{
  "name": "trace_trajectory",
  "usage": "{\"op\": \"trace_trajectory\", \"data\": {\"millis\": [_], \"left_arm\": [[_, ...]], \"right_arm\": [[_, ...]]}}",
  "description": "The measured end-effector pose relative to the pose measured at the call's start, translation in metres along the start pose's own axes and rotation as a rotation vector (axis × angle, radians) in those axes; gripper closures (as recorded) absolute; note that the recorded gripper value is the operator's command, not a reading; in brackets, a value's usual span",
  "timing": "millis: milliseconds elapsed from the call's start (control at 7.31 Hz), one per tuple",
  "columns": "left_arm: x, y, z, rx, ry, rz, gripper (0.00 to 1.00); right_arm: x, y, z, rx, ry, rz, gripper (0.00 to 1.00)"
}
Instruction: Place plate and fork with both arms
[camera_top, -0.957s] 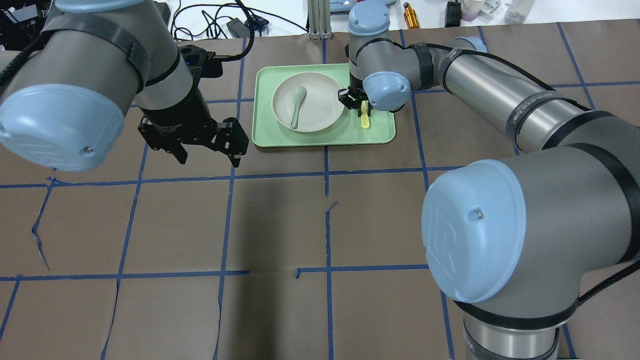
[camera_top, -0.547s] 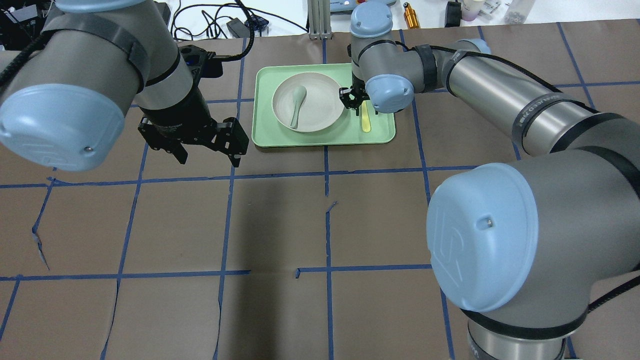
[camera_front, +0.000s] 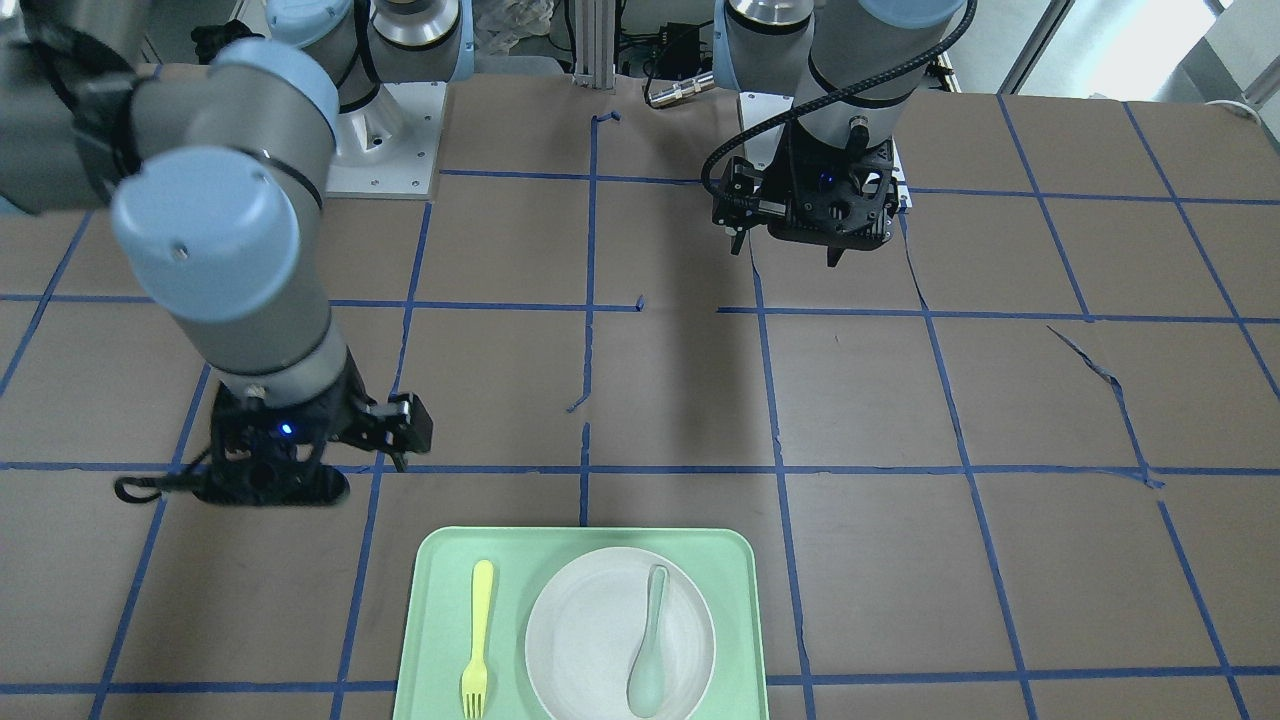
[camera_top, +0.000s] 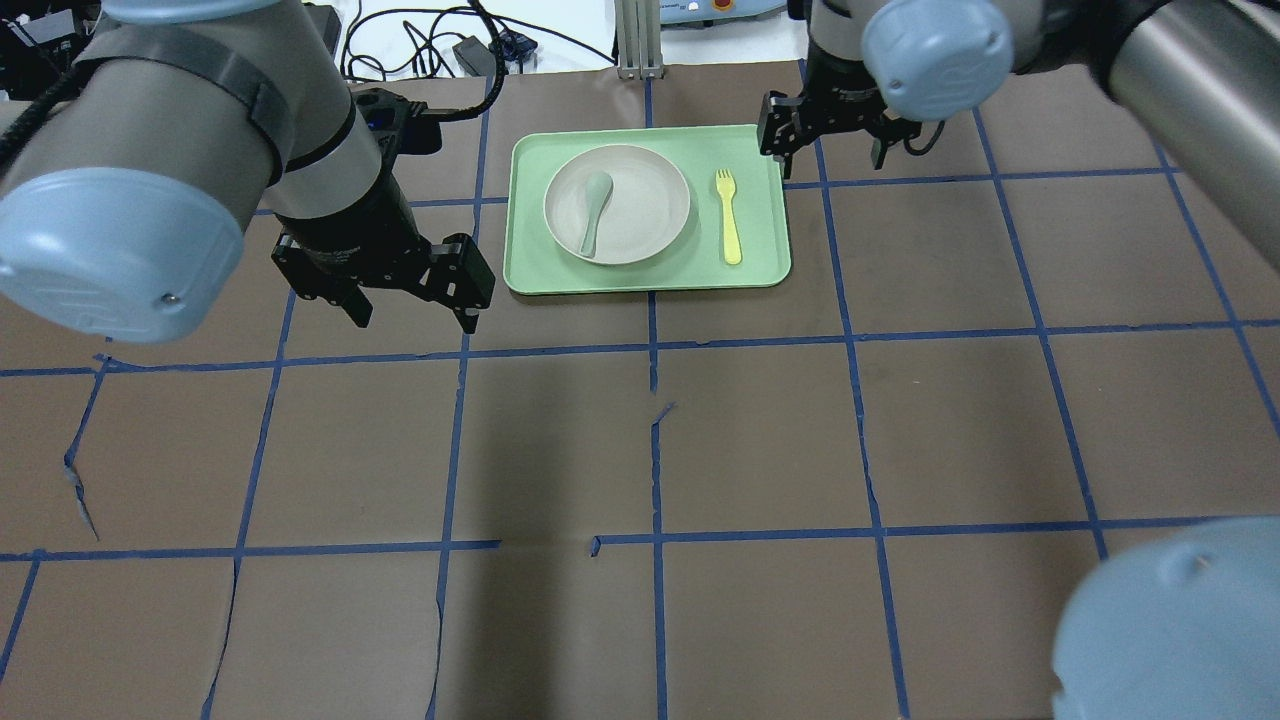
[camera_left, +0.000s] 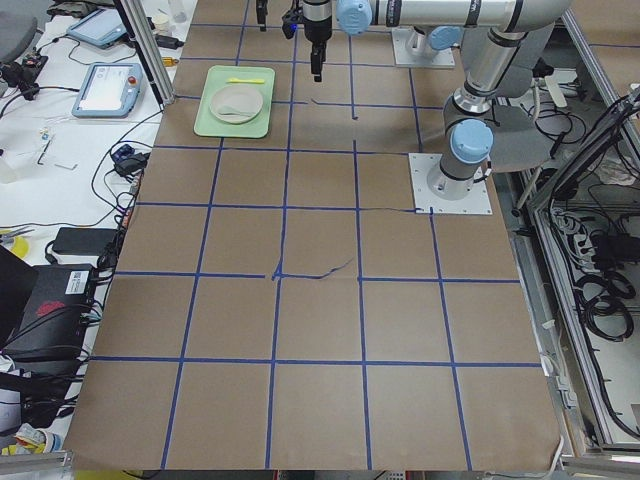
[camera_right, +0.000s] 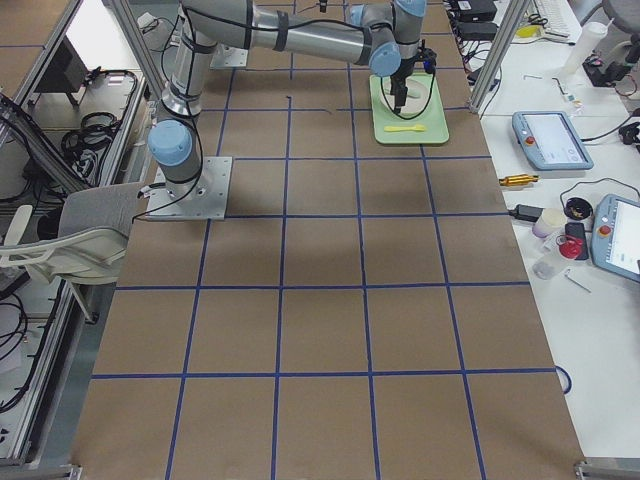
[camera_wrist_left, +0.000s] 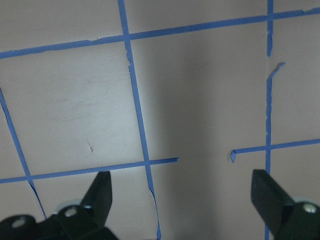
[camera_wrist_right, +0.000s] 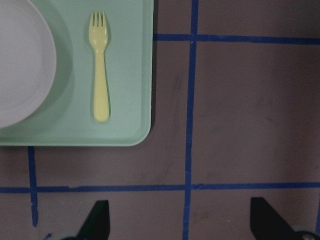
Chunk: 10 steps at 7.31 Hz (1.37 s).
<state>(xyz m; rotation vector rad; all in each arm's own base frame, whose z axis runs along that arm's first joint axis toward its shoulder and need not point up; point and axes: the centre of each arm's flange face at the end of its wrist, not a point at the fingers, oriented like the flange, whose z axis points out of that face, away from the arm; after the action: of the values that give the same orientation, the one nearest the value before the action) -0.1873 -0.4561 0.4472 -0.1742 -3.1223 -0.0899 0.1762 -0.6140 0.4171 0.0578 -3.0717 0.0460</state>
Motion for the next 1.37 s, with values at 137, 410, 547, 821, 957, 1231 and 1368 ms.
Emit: {"op": "trace_trajectory", "data": {"millis": [137,410,547,821,957,1231,1368], "left_arm": [[0.0,0.001,0.0,-0.001,0.0,0.0,0.0],[0.0,0.002,-0.002,0.0,0.0,0.0,0.0],[0.001,0.002,-0.004,0.003,-0.001,0.001,0.0],[0.001,0.002,-0.007,0.012,-0.002,0.002,0.0],[0.001,0.002,-0.008,0.014,-0.002,0.002,0.0],[0.001,0.001,-0.008,0.017,-0.002,0.002,0.0],[0.001,0.001,-0.008,0.017,-0.002,0.002,0.0]], "right_arm": [[0.012,0.033,-0.035,0.006,-0.001,-0.018,0.0],[0.018,0.086,-0.055,0.002,-0.001,-0.033,0.0],[0.017,0.101,-0.049,-0.012,0.002,-0.036,0.0],[0.016,0.113,-0.043,-0.028,0.006,-0.038,0.0],[0.015,0.114,-0.044,-0.033,0.007,-0.037,0.0],[0.015,0.115,-0.044,-0.037,0.008,-0.036,0.0],[0.014,0.115,-0.045,-0.037,0.008,-0.036,0.0]]}}
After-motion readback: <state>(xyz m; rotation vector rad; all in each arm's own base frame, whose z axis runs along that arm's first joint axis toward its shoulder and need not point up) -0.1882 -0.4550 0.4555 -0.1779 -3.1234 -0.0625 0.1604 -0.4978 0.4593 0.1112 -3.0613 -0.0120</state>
